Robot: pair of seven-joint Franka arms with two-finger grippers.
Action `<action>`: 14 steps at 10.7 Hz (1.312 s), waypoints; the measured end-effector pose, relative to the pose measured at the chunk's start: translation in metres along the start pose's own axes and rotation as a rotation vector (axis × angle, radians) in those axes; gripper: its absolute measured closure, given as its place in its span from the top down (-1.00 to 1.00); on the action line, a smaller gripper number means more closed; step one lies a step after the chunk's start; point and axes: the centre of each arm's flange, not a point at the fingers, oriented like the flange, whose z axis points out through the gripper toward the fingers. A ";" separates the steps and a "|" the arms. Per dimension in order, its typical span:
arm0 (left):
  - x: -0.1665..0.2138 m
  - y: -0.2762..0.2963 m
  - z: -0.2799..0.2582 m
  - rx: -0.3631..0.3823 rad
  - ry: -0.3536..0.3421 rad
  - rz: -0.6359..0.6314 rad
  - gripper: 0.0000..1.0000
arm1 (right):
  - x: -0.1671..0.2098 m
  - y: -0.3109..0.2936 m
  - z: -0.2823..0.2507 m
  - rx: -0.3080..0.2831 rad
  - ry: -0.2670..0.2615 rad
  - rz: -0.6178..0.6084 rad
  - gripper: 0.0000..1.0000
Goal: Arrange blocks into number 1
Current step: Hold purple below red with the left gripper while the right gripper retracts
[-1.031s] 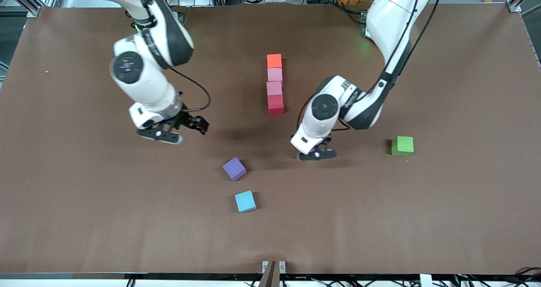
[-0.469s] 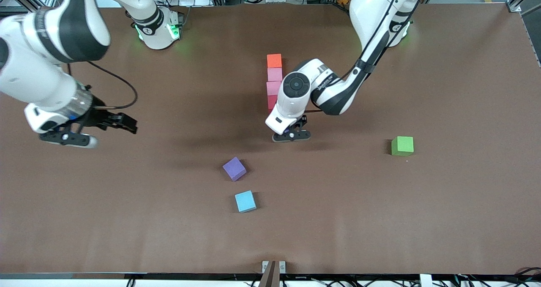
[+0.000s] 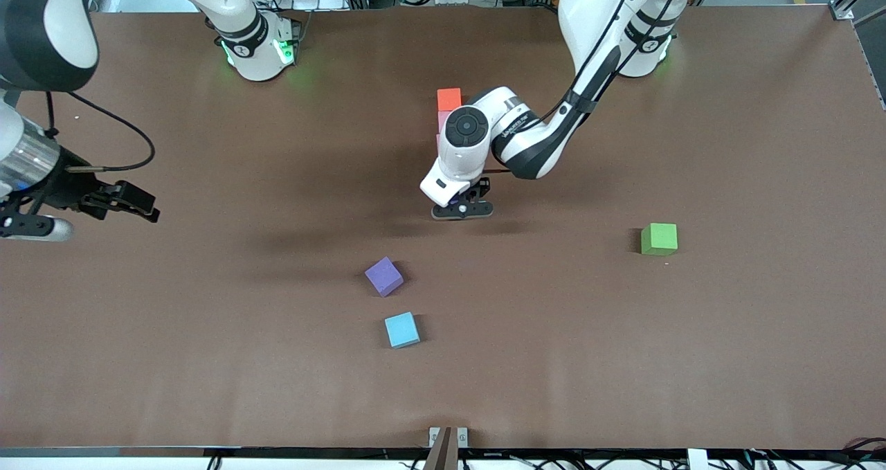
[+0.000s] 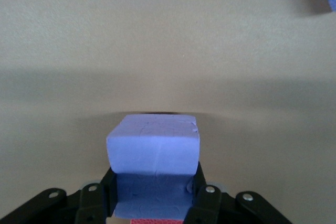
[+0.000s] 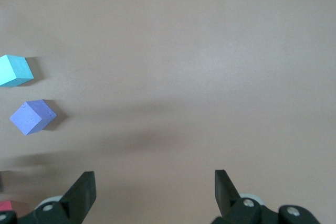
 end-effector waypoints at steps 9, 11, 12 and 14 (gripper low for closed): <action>-0.030 0.020 0.016 0.011 -0.016 0.055 0.11 | 0.004 0.009 -0.031 -0.042 0.038 -0.093 1.00; -0.030 0.019 0.021 0.019 -0.018 0.059 0.11 | 0.004 0.009 -0.031 -0.043 0.037 -0.093 1.00; -0.030 0.019 0.022 0.020 -0.019 0.060 0.11 | 0.004 0.009 -0.032 -0.043 0.037 -0.093 1.00; -0.031 0.019 0.023 0.025 -0.014 0.070 0.11 | 0.004 0.009 -0.032 -0.043 0.037 -0.094 1.00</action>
